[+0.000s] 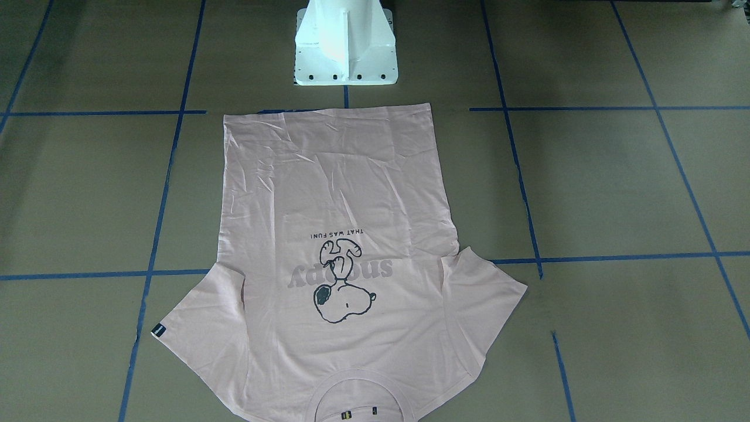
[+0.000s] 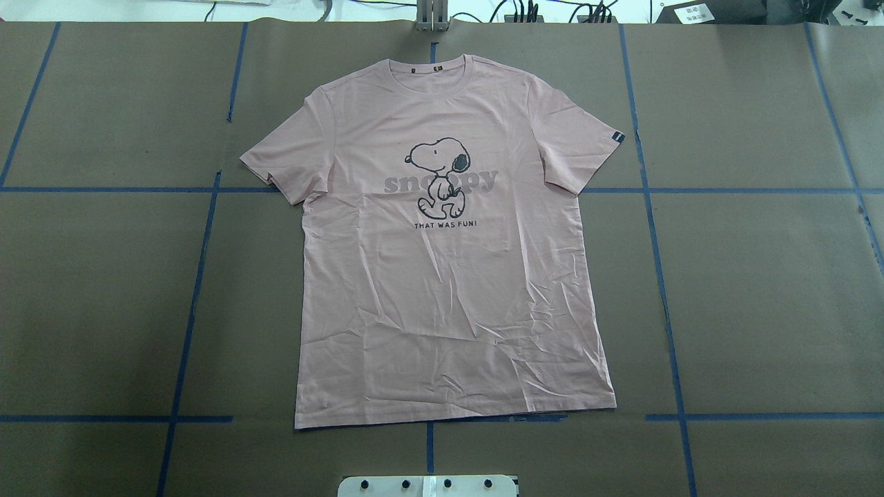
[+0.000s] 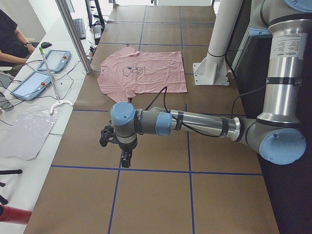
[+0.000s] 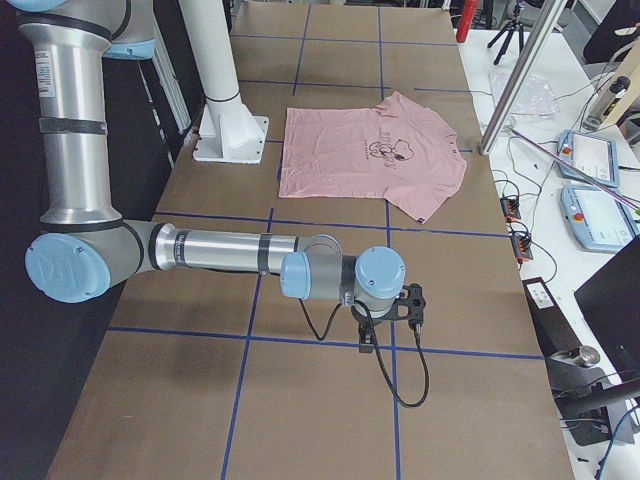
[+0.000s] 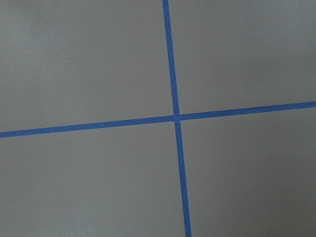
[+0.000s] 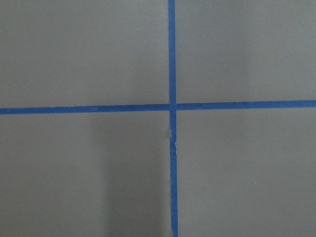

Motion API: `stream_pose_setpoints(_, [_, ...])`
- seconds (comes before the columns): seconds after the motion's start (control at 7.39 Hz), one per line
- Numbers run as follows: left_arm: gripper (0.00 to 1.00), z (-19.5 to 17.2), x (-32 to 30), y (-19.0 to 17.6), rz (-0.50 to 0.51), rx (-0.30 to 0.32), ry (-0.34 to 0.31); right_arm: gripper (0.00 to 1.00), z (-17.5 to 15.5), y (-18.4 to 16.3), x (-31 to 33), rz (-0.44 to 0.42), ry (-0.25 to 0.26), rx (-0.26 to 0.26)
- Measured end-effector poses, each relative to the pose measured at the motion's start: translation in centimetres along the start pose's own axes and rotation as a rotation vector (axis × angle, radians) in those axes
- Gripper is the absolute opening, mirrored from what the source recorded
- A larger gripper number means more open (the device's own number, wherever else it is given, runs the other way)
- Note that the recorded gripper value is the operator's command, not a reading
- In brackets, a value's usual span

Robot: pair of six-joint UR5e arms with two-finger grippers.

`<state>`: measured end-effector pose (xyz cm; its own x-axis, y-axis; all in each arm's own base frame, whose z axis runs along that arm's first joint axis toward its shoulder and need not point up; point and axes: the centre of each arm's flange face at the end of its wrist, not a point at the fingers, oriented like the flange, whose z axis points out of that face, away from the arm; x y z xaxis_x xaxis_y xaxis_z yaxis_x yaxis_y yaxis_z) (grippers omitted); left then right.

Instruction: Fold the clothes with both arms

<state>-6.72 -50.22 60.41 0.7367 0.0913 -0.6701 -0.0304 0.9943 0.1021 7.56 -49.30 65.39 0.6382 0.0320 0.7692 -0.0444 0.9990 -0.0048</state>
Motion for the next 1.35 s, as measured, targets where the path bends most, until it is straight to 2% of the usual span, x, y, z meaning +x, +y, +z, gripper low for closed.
stream_pose_setpoints(0.41, [1.00,-0.2,0.2,-0.2,0.004,0.004,0.000,1.00,-0.7,-0.8,-0.6,-0.011,0.022,0.013])
stream_pose_setpoints(0.54, [1.00,-0.8,0.9,-1.3,0.021,0.021,-0.001,1.00,-1.3,-1.9,-1.6,-0.030,0.025,0.026])
stream_pose_setpoints(0.81, [1.00,-3.5,3.7,-5.3,0.091,0.090,0.014,1.00,-2.2,-5.4,-5.6,-0.103,0.022,0.048])
stream_pose_setpoints(0.95, [1.00,-3.8,5.0,-6.8,0.143,0.131,0.042,1.00,-2.2,-7.9,-9.5,-0.173,0.016,0.057])
stream_pose_setpoints(1.08, [1.00,-3.4,5.8,-7.8,0.206,0.181,0.067,1.00,-0.8,-10.2,-14.0,-0.225,0.005,0.043])
stream_pose_setpoints(1.35, [1.00,-2.9,6.8,-8.8,0.293,0.263,0.088,1.00,3.9,-14.7,-24.4,-0.237,-0.016,-0.002])
